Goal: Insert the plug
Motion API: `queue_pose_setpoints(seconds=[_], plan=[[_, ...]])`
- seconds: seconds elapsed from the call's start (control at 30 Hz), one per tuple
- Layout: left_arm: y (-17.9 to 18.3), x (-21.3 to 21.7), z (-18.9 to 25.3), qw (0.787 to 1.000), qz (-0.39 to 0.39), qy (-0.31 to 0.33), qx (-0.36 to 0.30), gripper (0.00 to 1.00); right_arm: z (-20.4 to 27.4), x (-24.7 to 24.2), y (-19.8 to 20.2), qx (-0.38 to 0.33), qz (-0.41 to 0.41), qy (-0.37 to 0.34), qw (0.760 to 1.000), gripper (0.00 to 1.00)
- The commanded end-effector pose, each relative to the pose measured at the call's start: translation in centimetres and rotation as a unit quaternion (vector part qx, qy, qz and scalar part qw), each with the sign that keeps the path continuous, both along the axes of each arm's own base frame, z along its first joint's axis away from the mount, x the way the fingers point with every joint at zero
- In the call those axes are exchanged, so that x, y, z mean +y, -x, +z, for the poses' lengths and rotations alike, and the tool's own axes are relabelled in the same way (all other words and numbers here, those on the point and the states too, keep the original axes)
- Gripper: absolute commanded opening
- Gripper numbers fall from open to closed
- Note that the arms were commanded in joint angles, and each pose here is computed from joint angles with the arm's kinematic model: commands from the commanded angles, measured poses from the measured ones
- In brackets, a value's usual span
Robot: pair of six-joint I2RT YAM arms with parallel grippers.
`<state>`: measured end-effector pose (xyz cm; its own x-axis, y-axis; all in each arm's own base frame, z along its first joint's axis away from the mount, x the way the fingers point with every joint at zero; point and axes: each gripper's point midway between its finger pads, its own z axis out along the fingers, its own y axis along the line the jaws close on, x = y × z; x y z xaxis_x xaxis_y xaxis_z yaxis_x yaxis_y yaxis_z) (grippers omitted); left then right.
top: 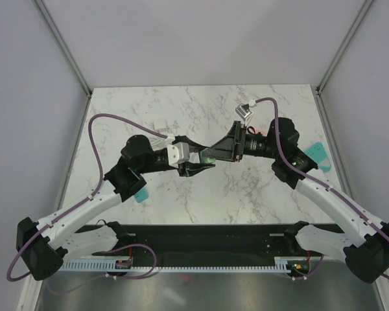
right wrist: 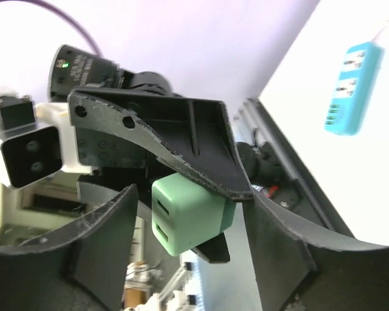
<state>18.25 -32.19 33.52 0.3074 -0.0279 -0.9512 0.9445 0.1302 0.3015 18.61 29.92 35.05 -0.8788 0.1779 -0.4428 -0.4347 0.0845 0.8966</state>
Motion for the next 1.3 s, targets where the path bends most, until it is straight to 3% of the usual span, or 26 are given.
queue_pose_setpoints(seconds=[0.0, 0.07, 0.4, 0.77, 0.83, 0.97, 1.17, 1.23, 1.27], plan=[[-0.9, 0.7, -0.4, 0.999, 0.032, -0.025, -0.008, 0.02, 0.9, -1.0, -0.6, -0.055, -0.039, 0.049, 0.997, 0.73], [-1.3, 0.8, -0.9, 0.999, 0.041, -0.034, -0.008, 0.02, 0.1, -1.2, -1.0, -0.052, -0.048, 0.073, 0.995, 0.73], [-2.2, 0.2, -2.9, 0.996, 0.044, -0.075, 0.019, 0.02, -1.3, -0.9, -2.0, -0.054, -0.061, 0.127, 0.988, 0.50], [-3.6, 0.2, -4.8, 0.989, 0.074, -0.118, 0.053, 0.02, -7.4, -0.2, -2.2, -0.021, -0.057, 0.230, 0.971, 0.33], [-3.9, 0.3, -4.9, 0.988, 0.082, -0.121, 0.055, 0.02, -8.2, -0.1, -2.0, -0.010, -0.048, 0.238, 0.970, 0.33], [-4.3, 0.6, -5.8, 0.984, 0.094, -0.142, 0.059, 0.02, -9.3, 0.6, -1.0, 0.004, -0.018, 0.243, 0.970, 0.43], [-4.7, 0.7, -6.3, 0.980, 0.104, -0.154, 0.066, 0.02, -9.4, 1.0, -0.6, 0.009, -0.011, 0.246, 0.969, 0.42], [-4.7, 0.6, -6.1, 0.981, 0.101, -0.151, 0.066, 0.02, -9.3, 1.1, -0.5, 0.007, -0.010, 0.245, 0.969, 0.34], [-4.6, 0.5, -6.1, 0.982, 0.097, -0.150, 0.068, 0.02, -9.2, 1.1, -0.6, 0.005, -0.012, 0.244, 0.970, 0.22]])
